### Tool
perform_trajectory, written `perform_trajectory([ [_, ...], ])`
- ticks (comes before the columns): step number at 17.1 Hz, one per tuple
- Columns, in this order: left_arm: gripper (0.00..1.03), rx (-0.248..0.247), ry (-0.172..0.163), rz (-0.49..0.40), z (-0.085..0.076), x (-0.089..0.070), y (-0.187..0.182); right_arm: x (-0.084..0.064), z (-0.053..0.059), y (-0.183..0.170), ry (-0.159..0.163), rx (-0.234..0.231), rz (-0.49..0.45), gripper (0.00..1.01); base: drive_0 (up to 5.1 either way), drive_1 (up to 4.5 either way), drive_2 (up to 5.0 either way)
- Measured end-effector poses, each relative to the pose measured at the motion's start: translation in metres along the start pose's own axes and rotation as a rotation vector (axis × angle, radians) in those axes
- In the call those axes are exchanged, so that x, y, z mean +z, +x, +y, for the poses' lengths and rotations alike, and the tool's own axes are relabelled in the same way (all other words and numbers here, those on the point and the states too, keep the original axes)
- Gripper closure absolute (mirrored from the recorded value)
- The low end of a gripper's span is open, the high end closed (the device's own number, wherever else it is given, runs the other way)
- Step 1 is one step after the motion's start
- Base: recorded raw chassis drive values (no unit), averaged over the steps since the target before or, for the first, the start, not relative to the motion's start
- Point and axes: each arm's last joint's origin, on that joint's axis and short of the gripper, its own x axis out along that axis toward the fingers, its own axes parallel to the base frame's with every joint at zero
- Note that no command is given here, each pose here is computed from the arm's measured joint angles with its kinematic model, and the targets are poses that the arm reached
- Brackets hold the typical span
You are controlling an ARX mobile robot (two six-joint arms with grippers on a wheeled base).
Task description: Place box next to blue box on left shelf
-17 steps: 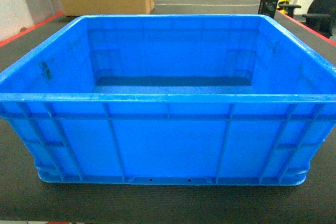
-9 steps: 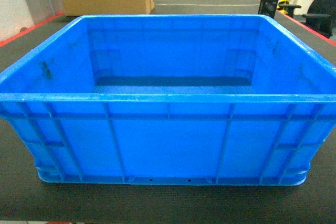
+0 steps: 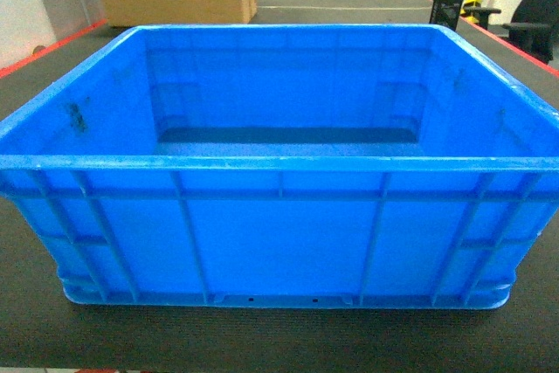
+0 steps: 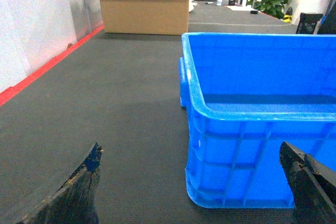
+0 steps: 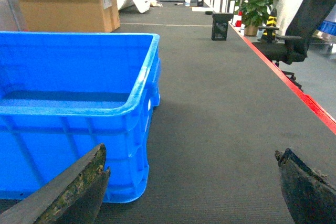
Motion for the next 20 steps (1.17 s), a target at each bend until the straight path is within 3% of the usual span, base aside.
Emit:
perform_trajectory([
  [3,0.05,0.0,0.0,0.0,0.0,0.0,0.0,0.0,0.0,0.0,0.0,0.0,0.0,0.03,0.0,0.0,0.0],
  [4,0.05,0.049,0.003,0.075,0.0,-0.002,0.0,-0.002,0.0,0.0,0.01,-0.024,0.061,0.03,0.0,0.0,0.0],
  [5,0.05,0.131,0.035,0.218,-0.004,-0.002,0.002,-0.002,0.001,0.002,0.023,-0.114,0.266,0.03,0.0,0.0,0.0],
  [6,0.05,0.171,0.041,0.23,-0.005,0.002,0.007,0.0,0.001,0.007,0.038,-0.142,0.324,0.03,0.0,0.0,0.0],
  [7,0.05,0.213,0.034,0.2,-0.004,0.01,0.012,0.009,0.001,0.013,0.057,-0.158,0.3,0.03,0.0,0.0,0.0],
  [8,0.05,0.223,0.012,0.143,-0.003,0.031,0.022,0.027,0.001,0.023,0.079,-0.136,0.25,0.03,0.0,0.0,0.0],
  [10,0.05,0.225,-0.011,0.053,0.0,0.072,0.051,0.068,0.001,0.053,0.092,-0.104,0.175,0.03,0.0,0.0,0.0],
  [11,0.05,0.212,-0.02,0.056,0.001,0.09,0.074,0.087,0.002,0.073,0.092,-0.075,0.184,0.03,0.0,0.0,0.0],
  [13,0.05,0.138,-0.053,0.167,-0.005,0.112,0.132,0.111,0.007,0.123,0.087,-0.026,0.274,0.03,0.0,0.0,0.0],
  [14,0.05,0.128,-0.083,0.244,-0.007,0.113,0.161,0.117,0.01,0.149,0.09,-0.001,0.333,0.03,0.0,0.0,0.0],
  [15,0.05,0.118,-0.104,0.297,-0.011,0.113,0.189,0.121,0.015,0.176,0.092,0.012,0.384,0.03,0.0,0.0,0.0],
  [17,0.05,0.112,-0.103,0.363,-0.022,0.11,0.231,0.117,0.027,0.222,0.094,0.04,0.479,0.03,0.0,0.0,0.0],
  [20,0.05,0.089,-0.081,0.52,-0.037,0.078,0.267,0.075,0.048,0.264,0.071,0.066,0.666,0.03,0.0,0.0,0.0],
])
